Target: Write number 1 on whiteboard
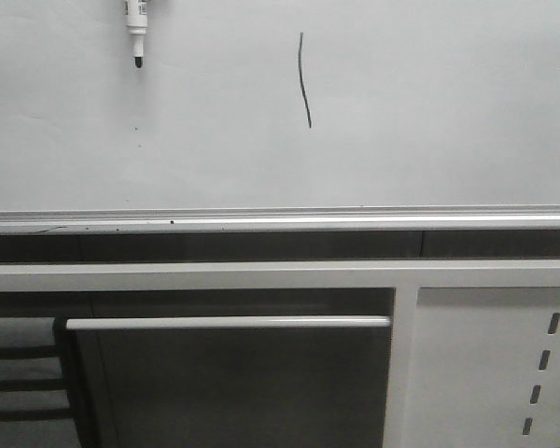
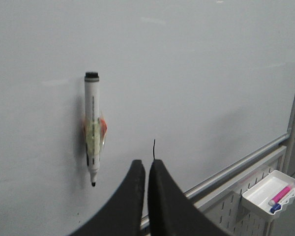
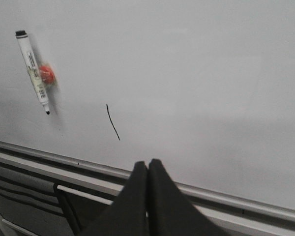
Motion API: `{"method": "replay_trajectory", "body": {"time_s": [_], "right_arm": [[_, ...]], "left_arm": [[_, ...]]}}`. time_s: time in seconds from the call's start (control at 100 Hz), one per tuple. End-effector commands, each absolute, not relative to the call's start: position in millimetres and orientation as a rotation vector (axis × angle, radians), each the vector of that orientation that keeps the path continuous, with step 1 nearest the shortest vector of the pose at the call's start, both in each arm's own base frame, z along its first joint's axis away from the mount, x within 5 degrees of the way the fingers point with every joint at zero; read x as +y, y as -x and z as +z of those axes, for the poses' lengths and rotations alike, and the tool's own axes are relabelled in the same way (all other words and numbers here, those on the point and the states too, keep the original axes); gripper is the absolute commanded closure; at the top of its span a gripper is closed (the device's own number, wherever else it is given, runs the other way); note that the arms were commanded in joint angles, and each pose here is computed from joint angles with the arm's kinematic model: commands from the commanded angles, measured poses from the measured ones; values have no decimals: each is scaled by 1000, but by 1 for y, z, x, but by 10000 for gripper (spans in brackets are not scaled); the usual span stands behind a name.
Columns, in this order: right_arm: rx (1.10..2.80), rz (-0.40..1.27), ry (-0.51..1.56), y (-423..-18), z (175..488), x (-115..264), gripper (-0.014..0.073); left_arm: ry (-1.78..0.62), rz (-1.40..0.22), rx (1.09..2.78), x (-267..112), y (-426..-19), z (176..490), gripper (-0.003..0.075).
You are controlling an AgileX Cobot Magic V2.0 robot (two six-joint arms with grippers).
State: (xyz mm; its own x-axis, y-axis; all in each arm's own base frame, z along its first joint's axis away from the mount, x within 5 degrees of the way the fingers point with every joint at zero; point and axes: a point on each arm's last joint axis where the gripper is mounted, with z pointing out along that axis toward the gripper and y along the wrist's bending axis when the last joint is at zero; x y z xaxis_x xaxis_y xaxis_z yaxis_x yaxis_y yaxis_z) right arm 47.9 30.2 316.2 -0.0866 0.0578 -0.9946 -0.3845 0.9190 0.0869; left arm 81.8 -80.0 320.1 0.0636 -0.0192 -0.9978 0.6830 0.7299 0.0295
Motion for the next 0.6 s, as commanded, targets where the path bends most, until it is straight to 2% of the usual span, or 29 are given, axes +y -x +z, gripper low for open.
{"method": "replay_trajectory", "body": {"time_s": [0.0, 0.13, 0.23, 0.59], "right_arm": [[1507, 372, 183, -38, 311, 25, 666], [1477, 375, 184, -28, 288, 23, 666], [1419, 376, 151, -24, 287, 21, 666], [1503, 405, 190, -27, 274, 25, 666]], "left_arm": [[-563, -564, 1378, -70, -75, 318, 741], [-540, -572, 1341, -55, -63, 301, 741], [-518, -572, 1317, -48, -57, 291, 741], [-467, -584, 1297, -41, -55, 290, 741]]}}
